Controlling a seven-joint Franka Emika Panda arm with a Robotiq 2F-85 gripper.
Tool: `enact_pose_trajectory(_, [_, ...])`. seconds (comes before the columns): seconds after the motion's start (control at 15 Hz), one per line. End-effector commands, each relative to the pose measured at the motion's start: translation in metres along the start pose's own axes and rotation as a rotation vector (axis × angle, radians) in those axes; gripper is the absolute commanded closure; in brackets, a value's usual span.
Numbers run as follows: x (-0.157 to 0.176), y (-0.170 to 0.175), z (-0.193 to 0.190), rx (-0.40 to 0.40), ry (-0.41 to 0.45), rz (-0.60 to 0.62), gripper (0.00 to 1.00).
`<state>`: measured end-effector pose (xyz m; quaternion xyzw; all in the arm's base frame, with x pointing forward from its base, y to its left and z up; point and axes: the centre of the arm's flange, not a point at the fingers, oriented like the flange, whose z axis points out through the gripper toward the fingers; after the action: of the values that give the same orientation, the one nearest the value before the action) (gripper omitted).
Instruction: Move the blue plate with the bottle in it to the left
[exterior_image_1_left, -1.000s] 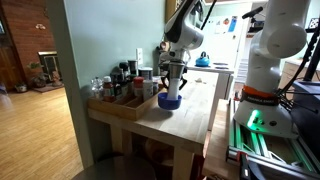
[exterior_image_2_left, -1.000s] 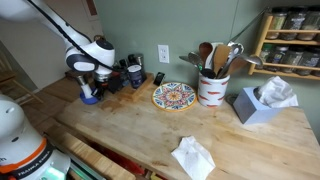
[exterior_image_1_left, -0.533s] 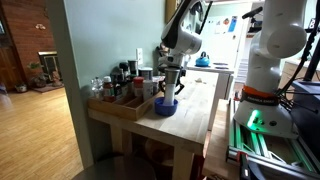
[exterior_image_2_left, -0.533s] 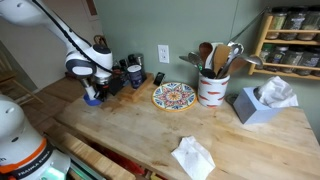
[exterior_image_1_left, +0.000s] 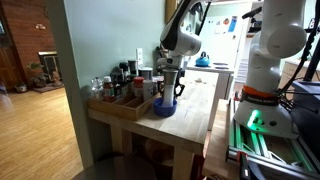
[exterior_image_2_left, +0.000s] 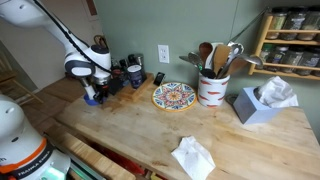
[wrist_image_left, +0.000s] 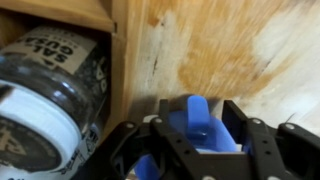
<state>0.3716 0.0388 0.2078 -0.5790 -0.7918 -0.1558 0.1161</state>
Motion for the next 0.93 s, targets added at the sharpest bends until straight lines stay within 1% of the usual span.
enact_pose_trajectory(0.0, [0.017,-0.054,-0.014,-0.014,-0.041,-0.001,0.11])
enact_pose_trajectory(0.07, [0.013,-0.054,-0.019,-0.020,-0.054,0.011,0.02])
enact_pose_trajectory(0.13, [0.010,-0.053,-0.023,-0.028,-0.063,0.018,0.00])
enact_pose_trajectory(0.33, [-0.004,-0.055,-0.034,-0.028,-0.079,0.063,0.00])
enact_pose_trajectory(0.6, [-0.025,-0.065,-0.048,-0.004,-0.103,0.125,0.00])
enact_pose_trajectory(0.87, [-0.073,-0.076,-0.080,-0.019,-0.147,0.223,0.00])
